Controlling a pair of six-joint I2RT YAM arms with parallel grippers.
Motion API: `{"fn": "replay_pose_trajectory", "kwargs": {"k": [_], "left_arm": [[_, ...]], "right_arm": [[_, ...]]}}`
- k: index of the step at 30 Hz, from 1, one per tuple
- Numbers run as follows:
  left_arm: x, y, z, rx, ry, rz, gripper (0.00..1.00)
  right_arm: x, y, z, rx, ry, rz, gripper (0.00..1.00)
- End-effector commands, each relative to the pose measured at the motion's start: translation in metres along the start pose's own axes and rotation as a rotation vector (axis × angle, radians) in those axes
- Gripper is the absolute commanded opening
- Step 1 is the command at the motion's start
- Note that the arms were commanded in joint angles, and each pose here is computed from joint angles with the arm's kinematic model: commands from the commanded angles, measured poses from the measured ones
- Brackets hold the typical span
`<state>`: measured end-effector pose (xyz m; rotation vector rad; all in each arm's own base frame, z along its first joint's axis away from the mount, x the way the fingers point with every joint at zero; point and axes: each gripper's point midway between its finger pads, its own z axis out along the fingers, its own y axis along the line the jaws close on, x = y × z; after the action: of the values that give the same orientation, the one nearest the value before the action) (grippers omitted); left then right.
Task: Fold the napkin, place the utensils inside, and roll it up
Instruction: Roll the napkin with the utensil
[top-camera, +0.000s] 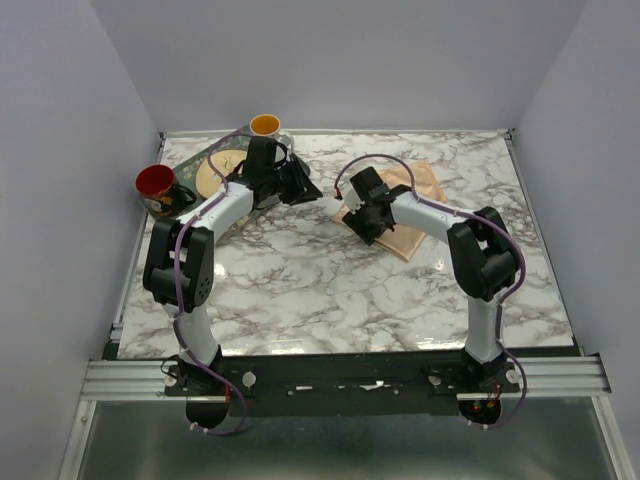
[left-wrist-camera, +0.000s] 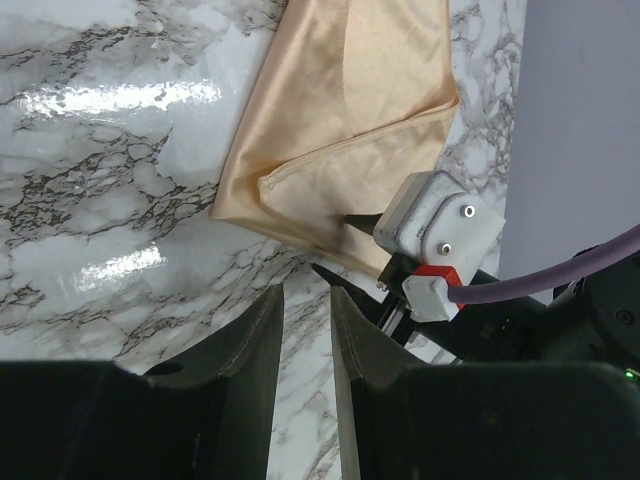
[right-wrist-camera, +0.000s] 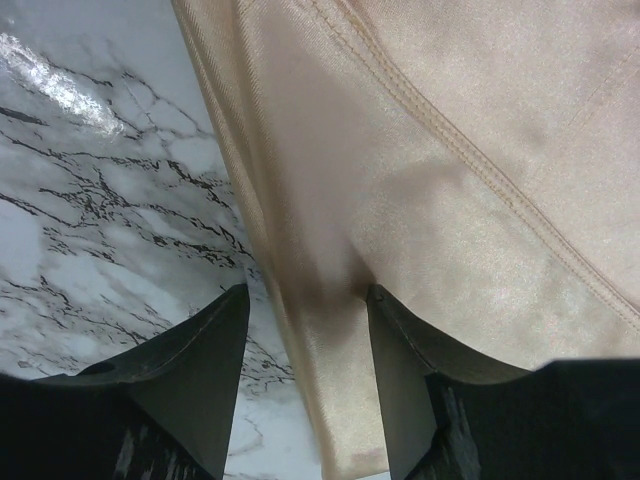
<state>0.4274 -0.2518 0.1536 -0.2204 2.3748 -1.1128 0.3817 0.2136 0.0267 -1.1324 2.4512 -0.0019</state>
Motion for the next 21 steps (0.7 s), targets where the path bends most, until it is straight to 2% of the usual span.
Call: {"fn": "replay_pose_trajectory", "kwargs": {"k": [1, 6, 16, 21], "left_arm": [[-0.002, -0.004, -0.008, 0.026, -0.003, 0.012, 0.34], [-0.001, -0.005, -0.008, 0.029, -0.002, 0.008, 0.34], [-0.001, -0.005, -0.007, 0.037, 0.003, 0.005, 0.34], [-0.001, -0.005, -0.007, 0.037, 0.003, 0.005, 0.34]], "right_arm": [[0.021, 0.013, 0.018, -0.071, 0.064, 0.013, 0.58], [0.029, 0.034, 0.021, -0.169, 0.084, 0.028, 0.52], [0.038, 0.037, 0.026, -0.182, 0.15, 0.062, 0.39], [0.04, 0.028, 0.029, -0.126, 0.163, 0.07, 0.4]]}}
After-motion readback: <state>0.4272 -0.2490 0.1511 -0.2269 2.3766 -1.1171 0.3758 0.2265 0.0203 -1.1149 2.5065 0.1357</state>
